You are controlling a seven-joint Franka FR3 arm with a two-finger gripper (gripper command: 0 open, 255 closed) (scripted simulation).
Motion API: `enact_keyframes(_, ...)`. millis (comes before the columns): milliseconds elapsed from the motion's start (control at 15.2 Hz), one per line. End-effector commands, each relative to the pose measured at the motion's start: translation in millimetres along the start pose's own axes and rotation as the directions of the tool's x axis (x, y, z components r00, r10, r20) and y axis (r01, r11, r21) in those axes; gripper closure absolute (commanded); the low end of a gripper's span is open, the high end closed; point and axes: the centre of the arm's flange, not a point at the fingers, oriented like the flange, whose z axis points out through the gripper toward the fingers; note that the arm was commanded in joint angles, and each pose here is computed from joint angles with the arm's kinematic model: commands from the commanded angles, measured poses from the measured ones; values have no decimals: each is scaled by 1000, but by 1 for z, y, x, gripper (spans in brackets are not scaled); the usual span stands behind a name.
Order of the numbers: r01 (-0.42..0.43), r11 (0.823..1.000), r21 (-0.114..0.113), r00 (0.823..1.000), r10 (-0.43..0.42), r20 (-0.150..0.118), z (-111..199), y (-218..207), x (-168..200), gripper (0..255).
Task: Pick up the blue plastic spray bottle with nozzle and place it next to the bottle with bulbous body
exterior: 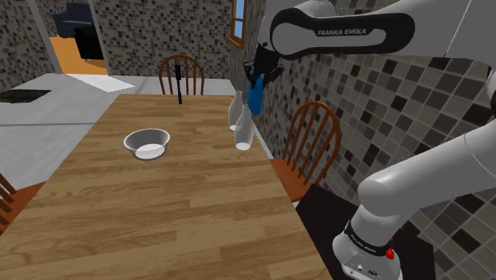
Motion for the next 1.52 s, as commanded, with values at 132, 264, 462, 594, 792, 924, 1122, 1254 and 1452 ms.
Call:
enact_keyframes(132, 1, 1000, 0, 1000, -1, -1, 21, 22, 44, 255)
enact_keyframes(264, 1, 1000, 0, 1000, -1, -1, 32, 32, 65, 255)
enact_keyframes(462, 1, 1000, 0, 1000, -1, -1, 48, 47, 98, 255)
enact_keyframes(594, 1, 1000, 0, 1000, -1, -1, 59, 56, 120, 255)
enact_keyframes(792, 1, 1000, 0, 1000, -1, -1, 76, 71, 153, 255)
enact_keyframes(924, 1, 1000, 0, 1000, -1, -1, 87, 81, 175, 255)
enact_keyframes(1122, 1, 1000, 0, 1000, -1, -1, 103, 96, 208, 255)
enact_keyframes(1254, 1, 1000, 0, 1000, -1, -1, 114, 105, 230, 255)
enact_keyframes(1452, 1, 1000, 0, 1000, -1, -1, 131, 120, 263, 255)
